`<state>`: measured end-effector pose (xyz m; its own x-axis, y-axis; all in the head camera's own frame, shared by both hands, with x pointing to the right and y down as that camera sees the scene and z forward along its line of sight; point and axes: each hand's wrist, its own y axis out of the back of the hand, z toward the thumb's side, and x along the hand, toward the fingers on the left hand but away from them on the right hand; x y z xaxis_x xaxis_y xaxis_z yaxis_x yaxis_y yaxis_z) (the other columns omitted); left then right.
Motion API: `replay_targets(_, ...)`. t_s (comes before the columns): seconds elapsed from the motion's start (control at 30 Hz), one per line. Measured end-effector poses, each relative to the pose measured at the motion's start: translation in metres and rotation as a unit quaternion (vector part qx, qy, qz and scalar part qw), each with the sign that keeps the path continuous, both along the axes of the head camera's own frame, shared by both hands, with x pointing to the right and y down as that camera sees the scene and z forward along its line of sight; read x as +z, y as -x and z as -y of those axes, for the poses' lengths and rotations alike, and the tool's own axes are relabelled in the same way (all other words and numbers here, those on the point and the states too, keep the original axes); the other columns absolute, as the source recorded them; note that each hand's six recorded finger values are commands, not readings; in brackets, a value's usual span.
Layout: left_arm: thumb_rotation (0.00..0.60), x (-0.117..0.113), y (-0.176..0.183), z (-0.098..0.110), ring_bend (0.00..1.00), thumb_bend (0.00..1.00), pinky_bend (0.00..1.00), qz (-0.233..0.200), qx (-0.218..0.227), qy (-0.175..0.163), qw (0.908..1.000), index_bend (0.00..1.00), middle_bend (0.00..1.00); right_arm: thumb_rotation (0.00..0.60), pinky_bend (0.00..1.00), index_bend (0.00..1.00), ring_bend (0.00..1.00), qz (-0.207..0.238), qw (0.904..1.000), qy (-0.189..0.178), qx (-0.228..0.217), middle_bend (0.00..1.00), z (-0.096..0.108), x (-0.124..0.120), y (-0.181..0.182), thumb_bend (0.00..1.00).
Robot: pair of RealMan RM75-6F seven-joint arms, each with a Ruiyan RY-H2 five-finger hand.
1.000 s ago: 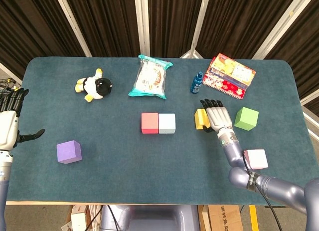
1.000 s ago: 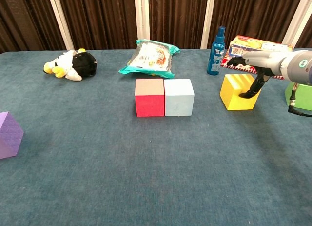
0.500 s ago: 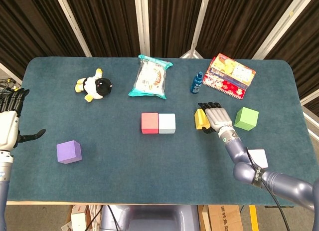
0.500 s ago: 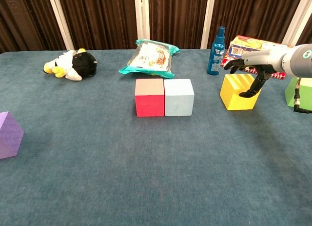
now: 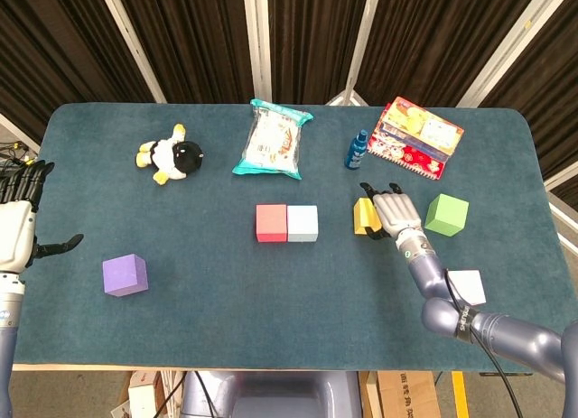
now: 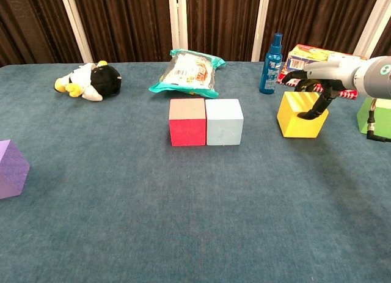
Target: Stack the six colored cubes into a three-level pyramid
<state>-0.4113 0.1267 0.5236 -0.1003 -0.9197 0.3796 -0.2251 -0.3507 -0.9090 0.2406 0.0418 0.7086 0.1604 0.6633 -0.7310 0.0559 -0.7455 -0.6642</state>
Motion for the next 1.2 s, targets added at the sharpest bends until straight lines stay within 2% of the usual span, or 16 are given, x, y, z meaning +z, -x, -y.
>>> replay_targets(0.23,0.6,0.002,-0.004,-0.002,0.0,0.12,0.04,-0.002,0.005,0.006,1.0,0.0,0.02,0.6,0.0,0.0,0.35,0.016,0.9998,-0.007,-0.002,0.43,0.001,-0.013,0.007,0.42)
replay_targets(0.5,0.6,0.002,-0.005,-0.003,0.0,0.12,0.04,-0.005,0.006,0.008,0.9999,0.0,0.02,0.6,0.0,0.0,0.35,0.029,0.9992,-0.009,-0.028,0.43,-0.006,-0.025,0.025,0.42)
replay_targets(0.8,0.6,0.001,-0.005,-0.003,0.0,0.12,0.04,-0.01,0.004,0.007,0.9999,0.0,0.02,0.6,0.0,0.0,0.35,0.028,0.9986,-0.002,-0.045,0.43,-0.013,-0.023,0.045,0.42)
replay_targets(1.2,0.6,-0.001,-0.003,-0.001,0.0,0.12,0.04,-0.017,-0.002,0.006,0.9998,0.0,0.02,0.6,0.0,0.0,0.35,0.018,0.9989,0.001,-0.043,0.43,-0.013,-0.018,0.054,0.42)
